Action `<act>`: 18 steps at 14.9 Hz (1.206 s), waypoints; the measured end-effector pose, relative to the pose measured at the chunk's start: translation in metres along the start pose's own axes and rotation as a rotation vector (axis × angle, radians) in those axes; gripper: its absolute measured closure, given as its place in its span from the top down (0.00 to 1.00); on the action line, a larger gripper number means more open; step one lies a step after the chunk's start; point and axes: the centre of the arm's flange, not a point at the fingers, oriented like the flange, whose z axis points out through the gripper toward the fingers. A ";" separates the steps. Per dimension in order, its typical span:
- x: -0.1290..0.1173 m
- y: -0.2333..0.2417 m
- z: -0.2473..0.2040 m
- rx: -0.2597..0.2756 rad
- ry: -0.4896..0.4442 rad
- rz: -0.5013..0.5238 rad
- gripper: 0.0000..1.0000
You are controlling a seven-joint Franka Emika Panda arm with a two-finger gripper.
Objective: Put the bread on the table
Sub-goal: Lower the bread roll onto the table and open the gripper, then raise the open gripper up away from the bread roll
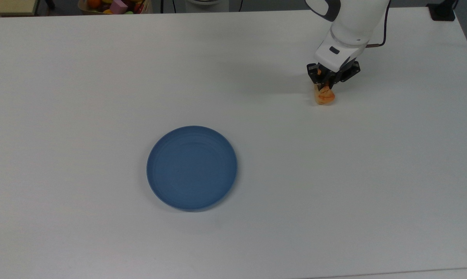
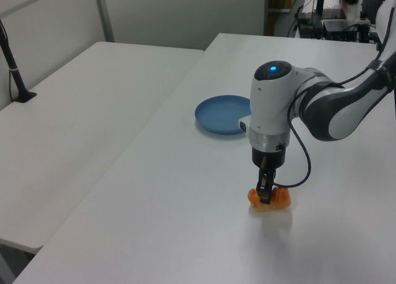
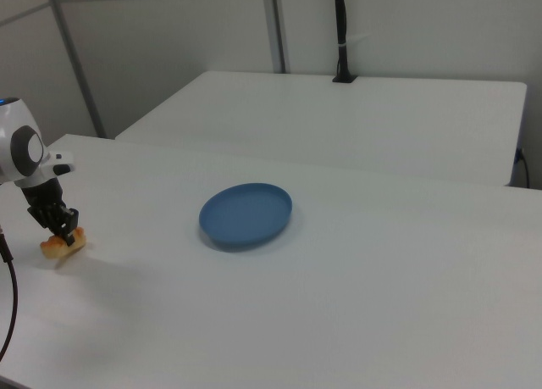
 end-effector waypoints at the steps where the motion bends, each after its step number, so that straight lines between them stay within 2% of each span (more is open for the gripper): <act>1: -0.002 -0.003 0.002 -0.005 0.000 0.005 0.25; 4: -0.005 -0.008 0.002 -0.007 0.001 0.014 0.28; 5: -0.005 -0.008 0.002 -0.007 0.001 0.022 0.33; 7: -0.005 -0.008 0.003 -0.008 -0.001 0.029 0.54; 8: -0.005 -0.009 0.004 -0.008 -0.002 0.031 0.70; 11: -0.006 -0.010 0.005 -0.008 -0.003 0.042 0.99; 18: -0.006 -0.010 0.005 -0.008 -0.003 0.060 1.00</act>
